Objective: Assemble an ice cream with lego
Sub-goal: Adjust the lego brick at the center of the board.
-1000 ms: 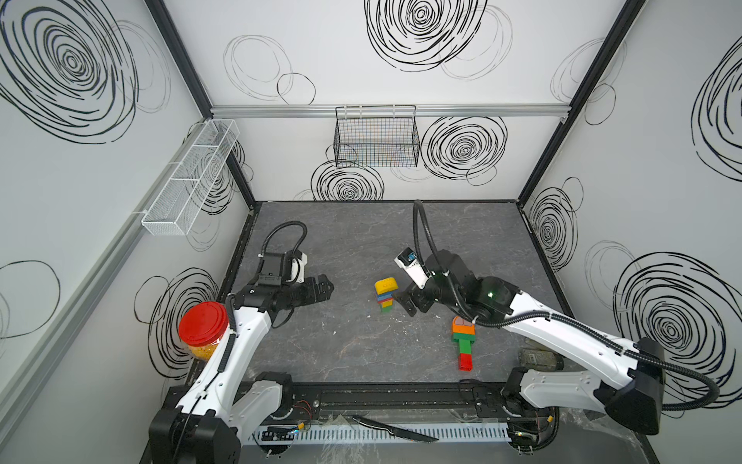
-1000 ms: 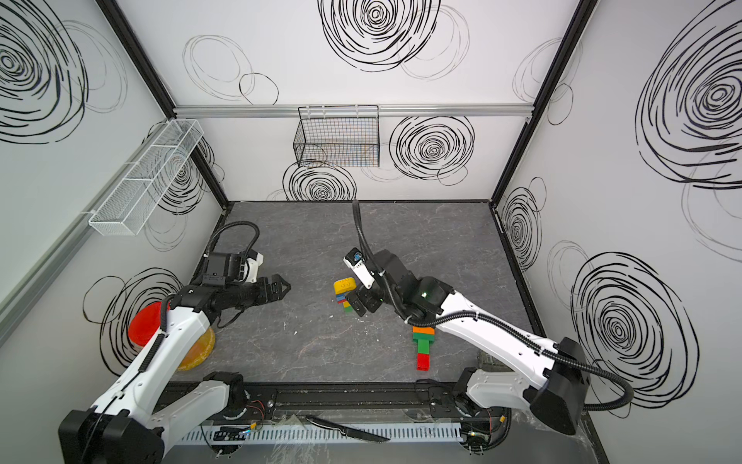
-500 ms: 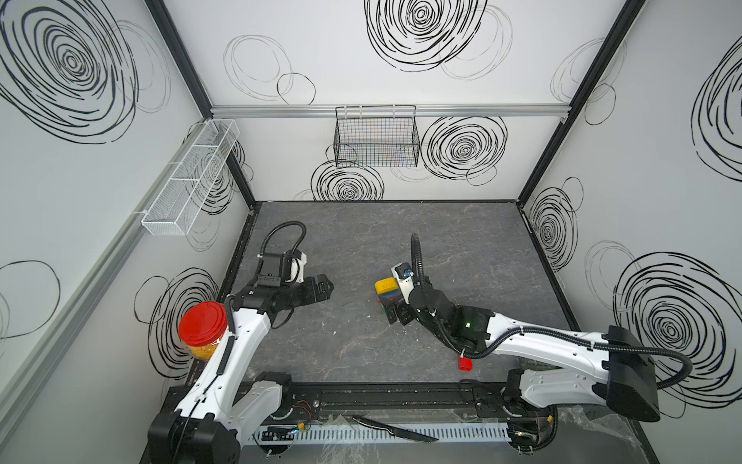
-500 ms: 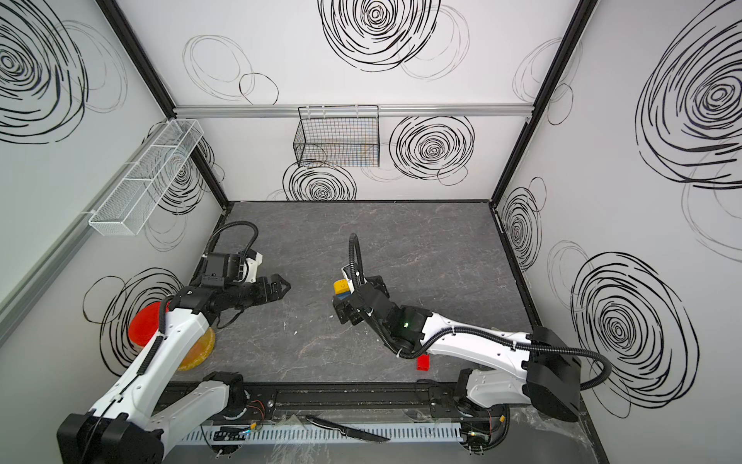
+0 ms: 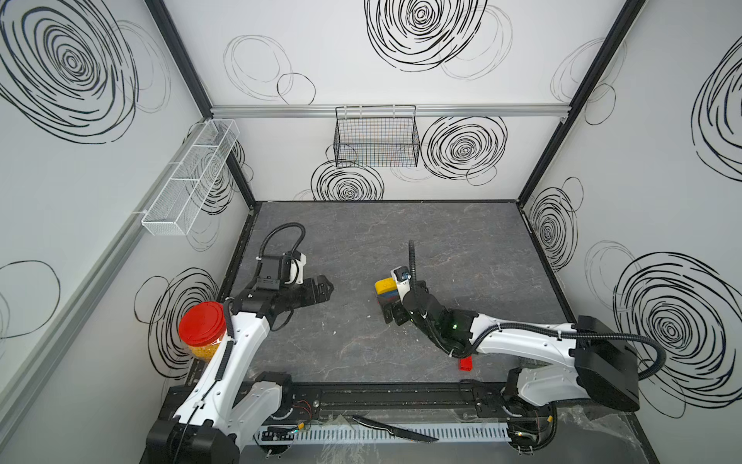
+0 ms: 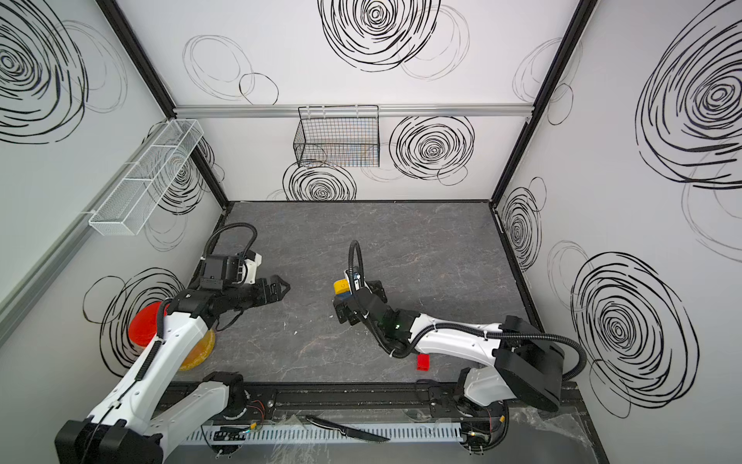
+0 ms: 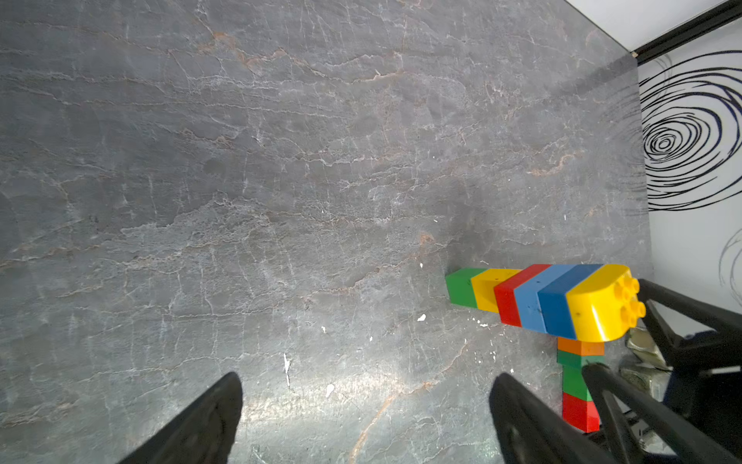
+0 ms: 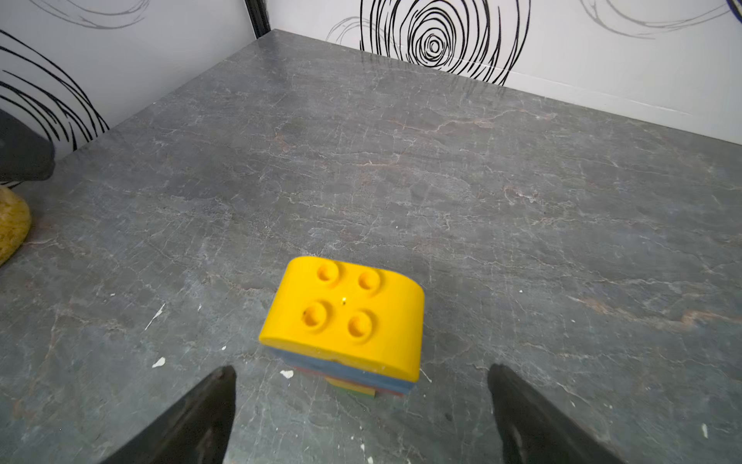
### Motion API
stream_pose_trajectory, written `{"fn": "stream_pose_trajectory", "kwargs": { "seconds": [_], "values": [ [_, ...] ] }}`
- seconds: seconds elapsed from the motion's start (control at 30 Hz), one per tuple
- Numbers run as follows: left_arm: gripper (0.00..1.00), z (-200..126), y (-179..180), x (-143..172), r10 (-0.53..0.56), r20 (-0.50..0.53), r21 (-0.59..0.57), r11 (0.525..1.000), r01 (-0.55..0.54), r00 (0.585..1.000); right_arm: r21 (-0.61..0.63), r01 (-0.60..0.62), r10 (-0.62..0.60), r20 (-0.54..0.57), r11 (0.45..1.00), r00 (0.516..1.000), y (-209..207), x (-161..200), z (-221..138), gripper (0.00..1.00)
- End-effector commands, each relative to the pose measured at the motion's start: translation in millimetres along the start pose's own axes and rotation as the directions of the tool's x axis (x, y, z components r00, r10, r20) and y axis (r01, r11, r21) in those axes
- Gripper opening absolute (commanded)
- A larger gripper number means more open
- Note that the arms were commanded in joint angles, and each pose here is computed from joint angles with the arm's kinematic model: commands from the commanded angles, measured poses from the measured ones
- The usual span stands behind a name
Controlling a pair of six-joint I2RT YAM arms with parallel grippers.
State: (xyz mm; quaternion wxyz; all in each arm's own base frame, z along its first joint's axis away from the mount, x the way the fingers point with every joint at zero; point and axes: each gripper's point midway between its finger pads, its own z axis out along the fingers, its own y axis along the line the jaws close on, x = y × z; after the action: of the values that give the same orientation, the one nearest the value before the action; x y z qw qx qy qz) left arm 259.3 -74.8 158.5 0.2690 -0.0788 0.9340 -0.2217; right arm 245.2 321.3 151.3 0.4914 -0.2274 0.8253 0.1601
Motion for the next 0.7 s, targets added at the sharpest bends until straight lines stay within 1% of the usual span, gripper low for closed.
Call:
{"fn": "stream_pose_trajectory", "kwargs": {
  "seconds": [0.0, 0.23, 0.37, 0.57, 0.67],
  "values": [
    [0.99, -2.9, -1.1, -0.6, 0.016, 0.011, 0.009, 1.0, -0.016, 1.0, -0.014, -0.026, 0.027, 0.049, 1.0, 0.998, 3.9, -13.6, 4.5, 1.0],
    [0.99, -5.7, -0.8, -0.6, 0.016, 0.016, 0.007, 1.0, -0.016, 1.0, -0.029, -0.04, 0.042, 0.055, 0.999, 0.998, 9.1, -10.1, 10.1, 1.0],
    [0.99, -8.0, -0.9, -0.6, 0.019, 0.019, 0.003, 1.0, -0.019, 1.0, -0.001, -0.046, 0.046, 0.056, 0.999, 0.997, 5.6, -7.0, 12.6, 1.0],
    [0.99, -9.9, 0.2, 1.1, 0.02, 0.021, -0.002, 1.0, -0.02, 1.0, 0.005, -0.057, 0.056, 0.063, 0.998, 0.996, 7.0, -7.6, 17.0, 1.0],
    [0.99, -10.4, 1.4, 2.0, 0.019, 0.02, -0.006, 1.0, -0.019, 1.0, 0.012, -0.059, 0.059, 0.06, 0.998, 0.996, 6.8, -6.5, 19.0, 0.96]
  ]
}}
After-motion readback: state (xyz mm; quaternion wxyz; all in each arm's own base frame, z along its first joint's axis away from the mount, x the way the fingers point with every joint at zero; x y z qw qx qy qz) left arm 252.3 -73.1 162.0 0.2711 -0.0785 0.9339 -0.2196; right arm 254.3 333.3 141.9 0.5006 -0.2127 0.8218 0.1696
